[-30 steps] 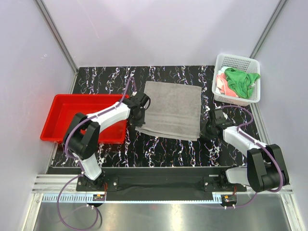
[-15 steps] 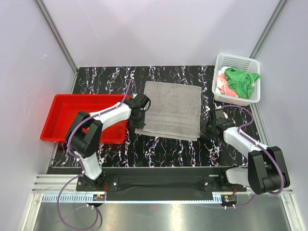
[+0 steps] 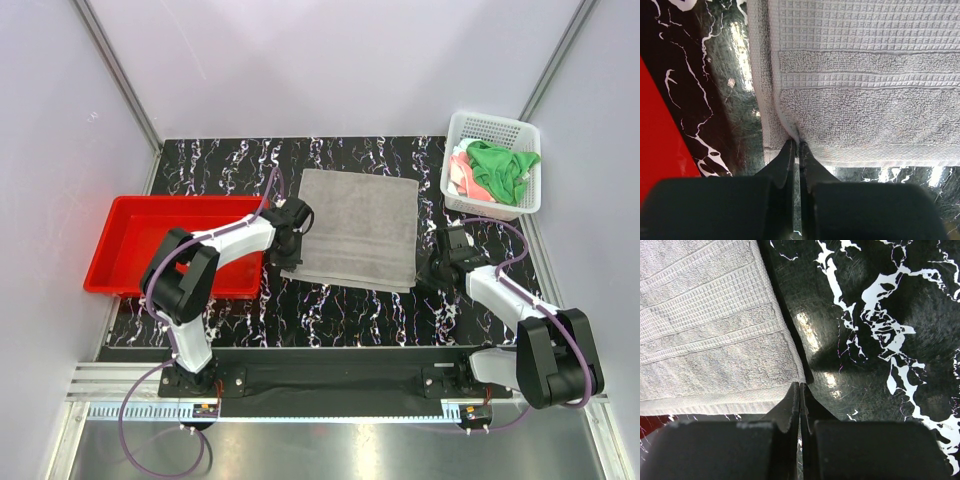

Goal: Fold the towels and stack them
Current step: Fold the towel

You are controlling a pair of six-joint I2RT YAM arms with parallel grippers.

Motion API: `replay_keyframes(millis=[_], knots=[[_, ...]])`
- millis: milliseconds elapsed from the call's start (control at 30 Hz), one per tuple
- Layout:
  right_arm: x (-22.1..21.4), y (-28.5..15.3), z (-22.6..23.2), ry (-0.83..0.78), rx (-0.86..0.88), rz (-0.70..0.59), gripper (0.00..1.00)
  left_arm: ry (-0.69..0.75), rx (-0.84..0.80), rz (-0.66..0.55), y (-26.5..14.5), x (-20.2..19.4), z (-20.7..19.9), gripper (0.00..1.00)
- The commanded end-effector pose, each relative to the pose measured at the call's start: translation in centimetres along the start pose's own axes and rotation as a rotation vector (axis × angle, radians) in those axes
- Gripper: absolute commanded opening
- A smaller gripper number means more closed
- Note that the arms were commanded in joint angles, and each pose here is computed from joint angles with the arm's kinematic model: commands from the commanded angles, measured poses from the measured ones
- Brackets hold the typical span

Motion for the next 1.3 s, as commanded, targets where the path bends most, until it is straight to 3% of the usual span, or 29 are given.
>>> replay_keyframes(millis=[0, 200, 333, 533, 767, 933, 1000, 1033, 1267], knots=[[0.5, -0.4, 0.3, -0.015, 0.023, -0.024, 0.00, -0.013, 0.006, -0.024, -0.4, 0.6, 0.0, 0.00], [0.2, -0.7, 0.6, 0.008, 0.037, 0.004, 0.00, -0.002, 0.018, -0.043, -2.2, 1.4, 0.0, 0.00], [-0.2, -0.7, 0.1, 0.054, -0.008, 0.025, 0.31, 0.005, 0.020, -0.030, -2.1, 1.1, -0.1, 0.00], [0.2, 0.1, 0.1, 0.054, -0.010, -0.004, 0.36, 0.010, 0.008, -0.036, -2.3, 1.0, -0.4, 0.00], [-1.0, 1.7, 0.0, 0.094, 0.002, 0.036, 0.35, 0.020, -0.006, -0.038, -2.6, 1.3, -0.8, 0.00], [-1.1, 1.8, -0.4, 0.100, -0.008, 0.025, 0.13, 0.026, -0.021, -0.035, -2.6, 1.3, -1.0, 0.14], [-1.0, 1.8, -0.3, 0.096, -0.003, 0.027, 0.05, 0.026, -0.020, -0.034, -2.5, 1.3, -1.0, 0.00], [-1.0, 1.8, -0.2, 0.097, 0.003, 0.025, 0.00, 0.028, -0.016, -0.033, -2.4, 1.2, -0.9, 0.00], [-0.3, 1.2, 0.5, 0.056, 0.030, 0.009, 0.00, 0.016, -0.010, -0.061, -3.7, 2.3, -1.1, 0.00]])
Point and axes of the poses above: each gripper's point midway between its finger pads, its own y axis out along the fingers, its own z axis along the line the jaws close on, x = y × z, the point moved 3 cm from there along -y, back along the fingers, and after that the axes turned 2 degrees about -y, right-handed, at the moved point
